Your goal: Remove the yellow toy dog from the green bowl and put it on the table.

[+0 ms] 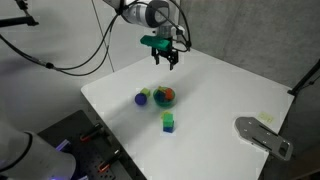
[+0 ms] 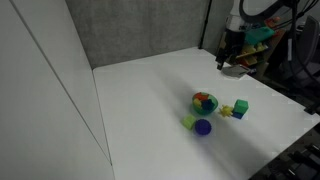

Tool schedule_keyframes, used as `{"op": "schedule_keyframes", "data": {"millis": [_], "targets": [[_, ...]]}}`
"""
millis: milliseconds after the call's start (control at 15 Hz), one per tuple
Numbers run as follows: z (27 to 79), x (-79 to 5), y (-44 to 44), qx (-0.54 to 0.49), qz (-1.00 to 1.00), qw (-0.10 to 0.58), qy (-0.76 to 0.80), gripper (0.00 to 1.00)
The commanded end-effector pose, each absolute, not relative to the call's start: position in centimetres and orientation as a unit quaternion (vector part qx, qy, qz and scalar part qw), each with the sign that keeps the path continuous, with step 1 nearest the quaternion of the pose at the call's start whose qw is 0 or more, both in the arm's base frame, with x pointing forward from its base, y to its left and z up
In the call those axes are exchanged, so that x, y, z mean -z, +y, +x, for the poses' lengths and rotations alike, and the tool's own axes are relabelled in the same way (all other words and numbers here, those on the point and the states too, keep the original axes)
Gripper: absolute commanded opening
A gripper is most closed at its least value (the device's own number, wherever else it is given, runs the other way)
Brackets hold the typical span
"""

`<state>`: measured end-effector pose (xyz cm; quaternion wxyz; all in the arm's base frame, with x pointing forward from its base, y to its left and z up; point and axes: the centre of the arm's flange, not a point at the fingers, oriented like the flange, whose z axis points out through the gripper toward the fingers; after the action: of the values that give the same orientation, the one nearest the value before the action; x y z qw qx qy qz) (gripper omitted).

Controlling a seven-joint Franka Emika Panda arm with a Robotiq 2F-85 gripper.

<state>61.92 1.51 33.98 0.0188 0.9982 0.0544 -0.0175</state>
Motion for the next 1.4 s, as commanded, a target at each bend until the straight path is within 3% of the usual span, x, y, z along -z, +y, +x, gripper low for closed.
{"op": "schedule_keyframes", "data": {"millis": [0, 667, 1333], "targets": [[62.5, -31.4, 0.9, 0.007, 0.997, 0.016, 0.072, 1.0], [63.7, -22.5, -0.1, -0.061, 0.997, 0.017, 0.036, 1.0], [63.6, -15.5, 0.0, -0.028, 0.999, 0.016, 0.039, 1.0]]}}
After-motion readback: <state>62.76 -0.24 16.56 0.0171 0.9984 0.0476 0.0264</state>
